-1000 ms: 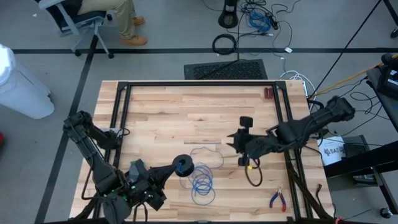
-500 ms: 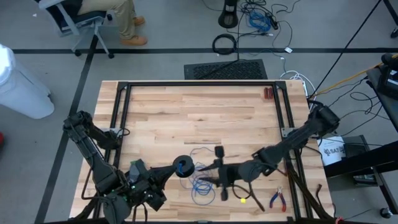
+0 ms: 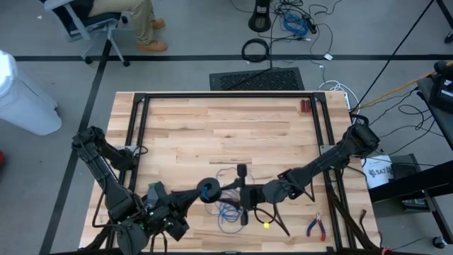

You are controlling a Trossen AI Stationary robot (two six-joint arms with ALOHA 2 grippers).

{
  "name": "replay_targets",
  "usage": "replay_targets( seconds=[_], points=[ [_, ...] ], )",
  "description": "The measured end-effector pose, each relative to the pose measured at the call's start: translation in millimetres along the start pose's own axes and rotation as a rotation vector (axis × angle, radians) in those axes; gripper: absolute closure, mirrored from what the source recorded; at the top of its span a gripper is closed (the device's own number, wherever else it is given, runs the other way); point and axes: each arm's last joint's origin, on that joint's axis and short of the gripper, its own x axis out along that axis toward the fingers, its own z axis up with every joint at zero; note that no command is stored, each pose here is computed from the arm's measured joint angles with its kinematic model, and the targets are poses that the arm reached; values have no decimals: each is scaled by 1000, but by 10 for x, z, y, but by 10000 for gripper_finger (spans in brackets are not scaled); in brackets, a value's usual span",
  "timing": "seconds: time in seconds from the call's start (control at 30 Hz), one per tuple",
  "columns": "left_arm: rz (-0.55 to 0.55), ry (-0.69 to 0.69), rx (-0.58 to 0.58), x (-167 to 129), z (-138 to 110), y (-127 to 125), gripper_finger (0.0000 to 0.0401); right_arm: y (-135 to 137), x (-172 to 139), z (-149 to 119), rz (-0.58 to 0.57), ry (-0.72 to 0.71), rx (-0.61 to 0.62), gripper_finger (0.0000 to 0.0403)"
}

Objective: Coil cords
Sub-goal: Uncoil the blue wire from the spool

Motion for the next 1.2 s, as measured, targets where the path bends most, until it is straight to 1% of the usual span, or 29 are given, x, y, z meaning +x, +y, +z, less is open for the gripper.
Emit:
replay_targets(
  seconds=[0.17,0.3,0.47,0.57,0.7,0.77,0.9,1.07,1.2],
  points=[
    [-18,-19,-21,1,5,-5,399,-12,9,-12,1,8,1,281],
    [-16,-16,-20,13,3,-6,399,-26,21,-17,37,2,19,282],
    [-21,-20,-20,22,3,-8,399,-62,40,-25,32,3,31,282],
    [-20,-18,-22,41,1,-6,399,-77,52,-29,64,-2,53,287],
    [-14,-8,-27,80,-5,0,399,-100,64,-34,70,-3,64,313],
    [-17,-9,-46,100,-7,2,399,-103,67,-35,74,-3,64,337],
    [-16,-6,-52,126,-11,5,399,-119,80,-41,123,-9,79,392],
    [-17,-7,-53,122,-10,4,399,-116,80,-45,133,-5,88,398],
    [-22,-16,-52,84,-3,-1,399,-122,38,-67,146,57,81,401]
  ],
)
